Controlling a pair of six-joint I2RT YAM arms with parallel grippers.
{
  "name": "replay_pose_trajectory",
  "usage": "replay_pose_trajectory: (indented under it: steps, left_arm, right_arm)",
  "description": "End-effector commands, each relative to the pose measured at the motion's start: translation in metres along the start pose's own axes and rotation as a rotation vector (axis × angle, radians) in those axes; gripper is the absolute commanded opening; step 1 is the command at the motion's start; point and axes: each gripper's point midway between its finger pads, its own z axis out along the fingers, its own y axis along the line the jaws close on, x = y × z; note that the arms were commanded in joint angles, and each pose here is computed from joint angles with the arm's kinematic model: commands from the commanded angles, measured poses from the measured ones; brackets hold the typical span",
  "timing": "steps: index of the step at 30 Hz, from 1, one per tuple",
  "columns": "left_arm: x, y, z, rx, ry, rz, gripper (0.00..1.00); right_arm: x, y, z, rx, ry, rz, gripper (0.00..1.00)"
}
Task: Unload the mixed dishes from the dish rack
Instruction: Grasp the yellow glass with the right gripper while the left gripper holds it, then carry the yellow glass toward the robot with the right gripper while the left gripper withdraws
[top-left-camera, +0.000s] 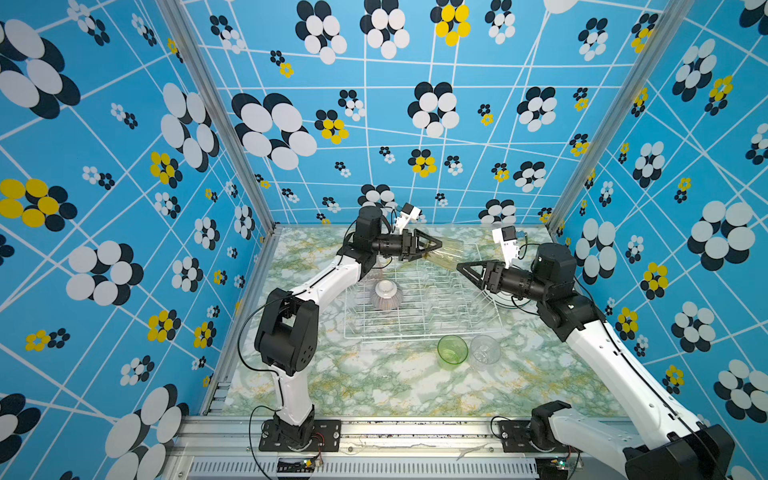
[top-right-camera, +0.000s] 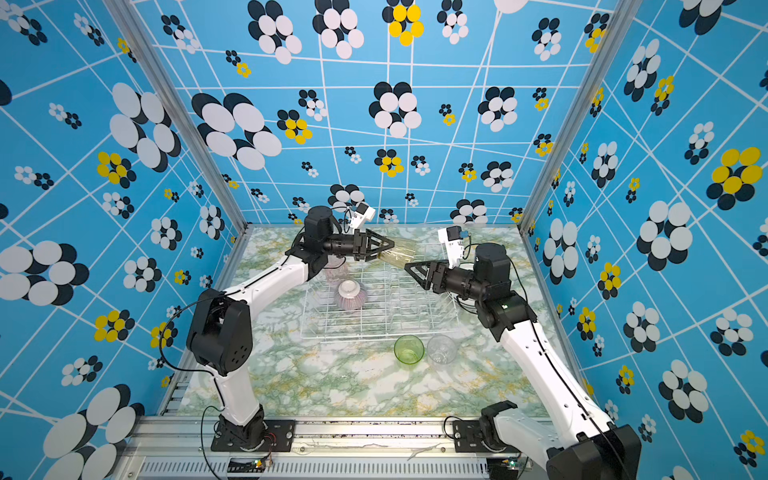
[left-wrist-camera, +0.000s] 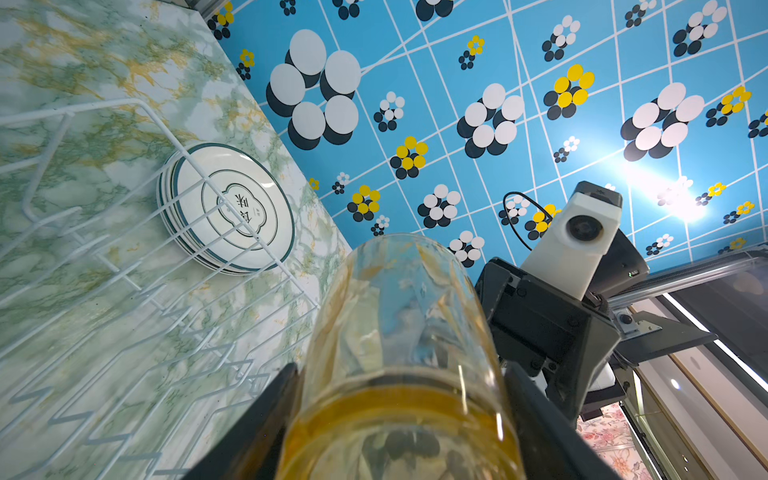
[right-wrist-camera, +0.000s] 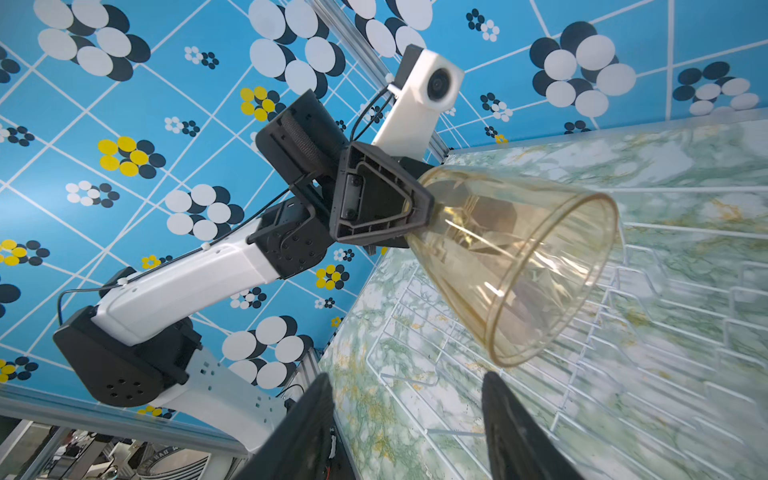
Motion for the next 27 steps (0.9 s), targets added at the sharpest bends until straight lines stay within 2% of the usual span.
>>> replay_pose_trajectory:
  steps: [1,12,27]
  left_arm:
    - [-0.003,-0.022,0.000,0.041,0.017,0.072,0.53]
    - [0.003,-0.032,0.005,0.077,0.043,0.077,0.53]
    - [0.000,-0.047,0.022,0.165,0.060,0.072,0.53]
  right_arm:
    - [-0.003,-0.007,-0.006,0.009,-0.021,0.021,0.59]
    - [-0.014,0.004,0.012,-0.155,-0.021,0.058,0.52]
    - [-0.018,0.003,0.025,-0.258,-0.041,0.118,0.43]
